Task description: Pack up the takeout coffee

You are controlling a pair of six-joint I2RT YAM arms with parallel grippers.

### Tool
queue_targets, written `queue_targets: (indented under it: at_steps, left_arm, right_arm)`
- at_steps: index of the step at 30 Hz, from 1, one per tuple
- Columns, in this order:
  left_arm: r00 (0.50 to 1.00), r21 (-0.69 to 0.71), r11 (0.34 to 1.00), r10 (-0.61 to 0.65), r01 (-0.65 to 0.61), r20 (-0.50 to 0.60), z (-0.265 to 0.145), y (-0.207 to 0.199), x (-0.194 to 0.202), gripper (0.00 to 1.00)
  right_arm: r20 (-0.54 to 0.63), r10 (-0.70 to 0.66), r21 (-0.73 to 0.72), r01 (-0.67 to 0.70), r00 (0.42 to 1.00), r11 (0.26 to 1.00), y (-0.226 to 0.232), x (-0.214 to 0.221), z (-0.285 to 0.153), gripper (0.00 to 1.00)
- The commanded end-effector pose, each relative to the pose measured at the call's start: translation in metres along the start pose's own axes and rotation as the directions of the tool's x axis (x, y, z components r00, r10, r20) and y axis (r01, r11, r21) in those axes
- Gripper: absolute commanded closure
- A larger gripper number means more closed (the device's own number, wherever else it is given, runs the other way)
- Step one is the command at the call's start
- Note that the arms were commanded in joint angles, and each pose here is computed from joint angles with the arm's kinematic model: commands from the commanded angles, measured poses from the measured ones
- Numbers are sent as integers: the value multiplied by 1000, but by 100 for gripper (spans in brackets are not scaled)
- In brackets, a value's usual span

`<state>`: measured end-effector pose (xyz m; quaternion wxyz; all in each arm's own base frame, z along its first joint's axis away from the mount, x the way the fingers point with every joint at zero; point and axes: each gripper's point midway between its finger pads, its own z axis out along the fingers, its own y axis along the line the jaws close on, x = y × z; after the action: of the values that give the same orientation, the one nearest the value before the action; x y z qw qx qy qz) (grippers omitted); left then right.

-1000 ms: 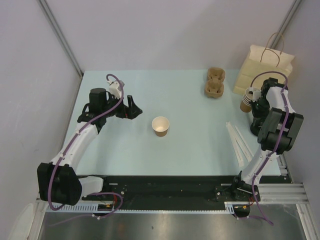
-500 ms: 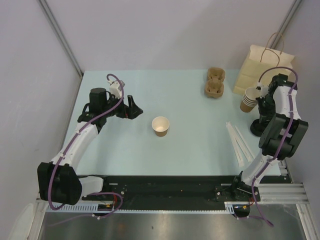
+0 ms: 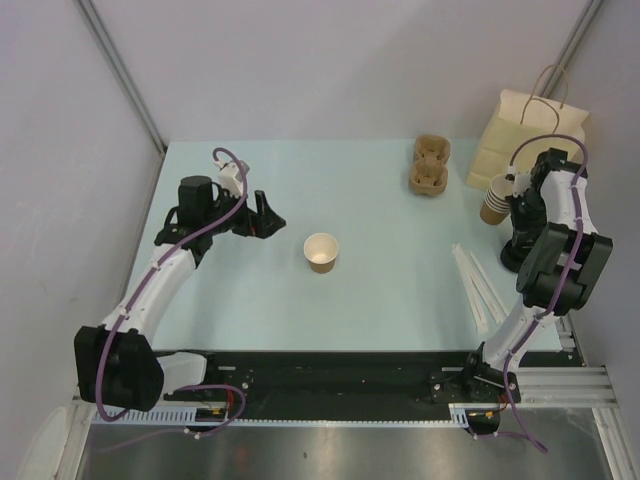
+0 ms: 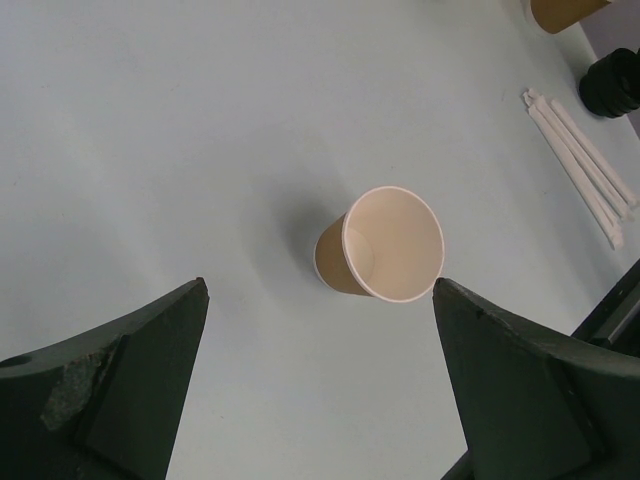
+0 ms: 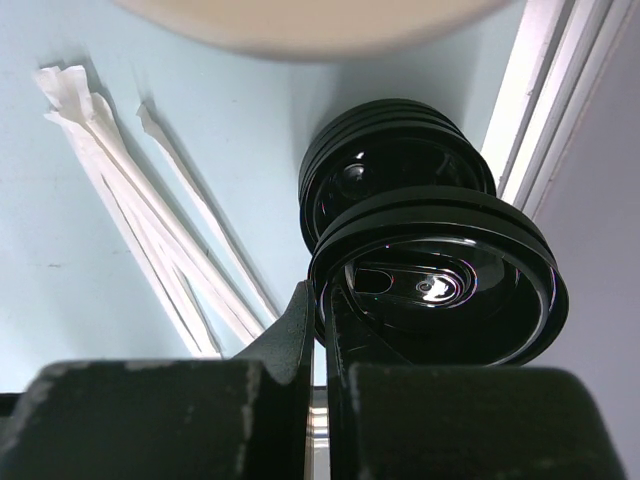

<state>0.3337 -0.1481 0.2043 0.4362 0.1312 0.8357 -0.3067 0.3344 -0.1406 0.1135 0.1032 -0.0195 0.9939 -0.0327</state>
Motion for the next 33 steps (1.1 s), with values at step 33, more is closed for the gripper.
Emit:
queue_targets:
  at_steps: [33]
  left_arm:
    - [993, 681, 731, -109, 50, 43, 126, -282, -46, 3]
  right_arm:
    - [351, 22, -535, 181, 936, 825, 169, -8, -149, 100]
